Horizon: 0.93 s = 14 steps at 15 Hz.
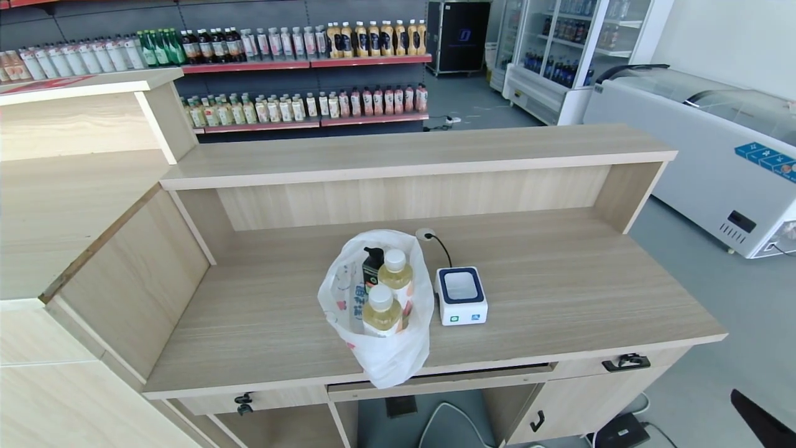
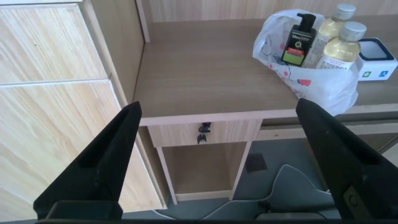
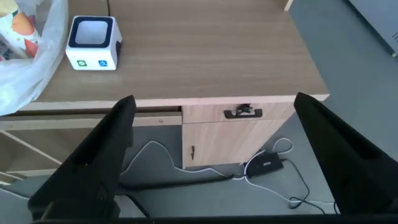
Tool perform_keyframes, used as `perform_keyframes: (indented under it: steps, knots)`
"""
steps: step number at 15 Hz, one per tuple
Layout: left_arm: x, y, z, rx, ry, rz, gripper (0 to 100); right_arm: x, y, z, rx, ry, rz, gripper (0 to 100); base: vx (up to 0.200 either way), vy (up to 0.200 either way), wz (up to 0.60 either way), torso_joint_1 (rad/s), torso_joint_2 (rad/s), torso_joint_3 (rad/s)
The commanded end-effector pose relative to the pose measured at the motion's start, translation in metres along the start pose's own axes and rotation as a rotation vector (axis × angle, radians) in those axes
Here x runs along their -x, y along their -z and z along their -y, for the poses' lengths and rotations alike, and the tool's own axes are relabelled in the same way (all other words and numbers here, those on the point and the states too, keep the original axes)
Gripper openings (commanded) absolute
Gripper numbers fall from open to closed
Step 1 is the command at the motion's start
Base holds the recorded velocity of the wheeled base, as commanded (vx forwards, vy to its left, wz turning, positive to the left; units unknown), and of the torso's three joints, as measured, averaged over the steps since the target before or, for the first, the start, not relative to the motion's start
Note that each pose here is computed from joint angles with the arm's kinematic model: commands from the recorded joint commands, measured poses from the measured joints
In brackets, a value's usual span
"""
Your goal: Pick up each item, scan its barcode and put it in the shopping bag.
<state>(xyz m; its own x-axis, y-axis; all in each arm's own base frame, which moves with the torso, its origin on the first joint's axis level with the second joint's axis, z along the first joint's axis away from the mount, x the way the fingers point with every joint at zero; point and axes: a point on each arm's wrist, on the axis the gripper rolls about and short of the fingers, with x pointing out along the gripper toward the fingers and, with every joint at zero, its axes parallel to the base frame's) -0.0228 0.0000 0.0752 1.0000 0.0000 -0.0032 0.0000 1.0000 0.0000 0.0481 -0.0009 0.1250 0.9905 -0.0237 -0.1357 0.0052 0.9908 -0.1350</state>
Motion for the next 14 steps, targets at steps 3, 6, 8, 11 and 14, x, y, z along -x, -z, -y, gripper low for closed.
perform_keyframes:
  steps: [3,6,8,11,14]
  knots:
    - [0.0,0.0,0.0,0.0,0.0,0.0,100,0.049,0.04,-0.005,-0.051,0.016,0.066,100,0.0,0.0,0.0,0.0,0.0,0.0]
    - [0.0,0.0,0.0,0.0,0.0,0.0,100,0.06,0.057,-0.008,-0.112,0.006,0.082,100,0.0,0.0,0.0,0.0,0.0,0.0]
    - [0.0,0.0,0.0,0.0,0.0,0.0,100,0.063,0.059,-0.007,-0.118,-0.011,0.131,100,0.0,0.0,0.0,0.0,0.0,0.0]
    - [0.0,0.0,0.0,0.0,0.0,0.0,100,0.064,0.058,-0.007,-0.137,-0.007,0.132,100,0.0,0.0,0.0,0.0,0.0,0.0]
    - [0.0,0.0,0.0,0.0,0.0,0.0,100,0.064,0.058,-0.007,-0.137,-0.007,0.132,100,0.0,0.0,0.0,0.0,0.0,0.0]
